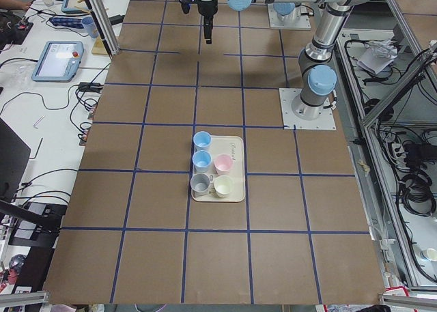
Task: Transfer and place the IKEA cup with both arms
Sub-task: 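Close the right gripper on the yellow cup and lift it off the rack, then carry the yellow cup toward the left gripper while the left gripper approaches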
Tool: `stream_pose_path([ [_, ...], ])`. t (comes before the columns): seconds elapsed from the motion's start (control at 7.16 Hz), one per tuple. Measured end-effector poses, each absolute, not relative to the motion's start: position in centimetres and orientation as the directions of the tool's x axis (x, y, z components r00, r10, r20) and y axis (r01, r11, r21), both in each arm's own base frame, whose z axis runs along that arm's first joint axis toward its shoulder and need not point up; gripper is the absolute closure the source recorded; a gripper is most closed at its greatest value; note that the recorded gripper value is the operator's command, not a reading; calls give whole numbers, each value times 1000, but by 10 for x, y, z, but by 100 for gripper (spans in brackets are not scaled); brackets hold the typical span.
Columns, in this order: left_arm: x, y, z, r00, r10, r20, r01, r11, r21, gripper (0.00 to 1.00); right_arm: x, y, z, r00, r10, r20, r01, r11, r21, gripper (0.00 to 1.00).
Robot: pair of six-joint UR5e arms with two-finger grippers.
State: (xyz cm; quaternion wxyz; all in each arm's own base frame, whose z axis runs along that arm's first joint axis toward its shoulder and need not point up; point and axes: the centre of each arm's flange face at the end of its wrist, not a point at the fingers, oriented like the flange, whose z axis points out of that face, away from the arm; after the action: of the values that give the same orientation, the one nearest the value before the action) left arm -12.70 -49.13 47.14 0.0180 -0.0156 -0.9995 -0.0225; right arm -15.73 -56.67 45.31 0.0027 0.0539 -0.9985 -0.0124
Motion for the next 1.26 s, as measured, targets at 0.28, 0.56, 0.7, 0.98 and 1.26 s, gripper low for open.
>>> stream_pose_path([
  [0.28, -127, -491, 472, -999, 30, 37, 32, 999, 44, 0, -143, -544, 498, -994, -110, -9, -110, 993, 32, 45],
  [0.56, -127, -491, 472, -999, 31, 36, 33, 998, 44, 0, -119, -533, 509, -981, -117, -156, -120, 993, 11, 45],
  [0.7, -127, -491, 472, -999, 31, 36, 33, 998, 44, 0, -102, -530, 508, -950, -118, -291, -122, 993, -6, 45],
  [0.98, -128, -490, 476, -999, 25, 41, 27, 999, 35, 0, -70, -527, 504, -813, -91, -575, -87, 996, -35, 45],
  [1.26, -129, -497, 475, -998, 14, 59, 14, 1000, 14, 0, -35, -526, 505, -647, -73, -759, -50, 997, -53, 45],
])
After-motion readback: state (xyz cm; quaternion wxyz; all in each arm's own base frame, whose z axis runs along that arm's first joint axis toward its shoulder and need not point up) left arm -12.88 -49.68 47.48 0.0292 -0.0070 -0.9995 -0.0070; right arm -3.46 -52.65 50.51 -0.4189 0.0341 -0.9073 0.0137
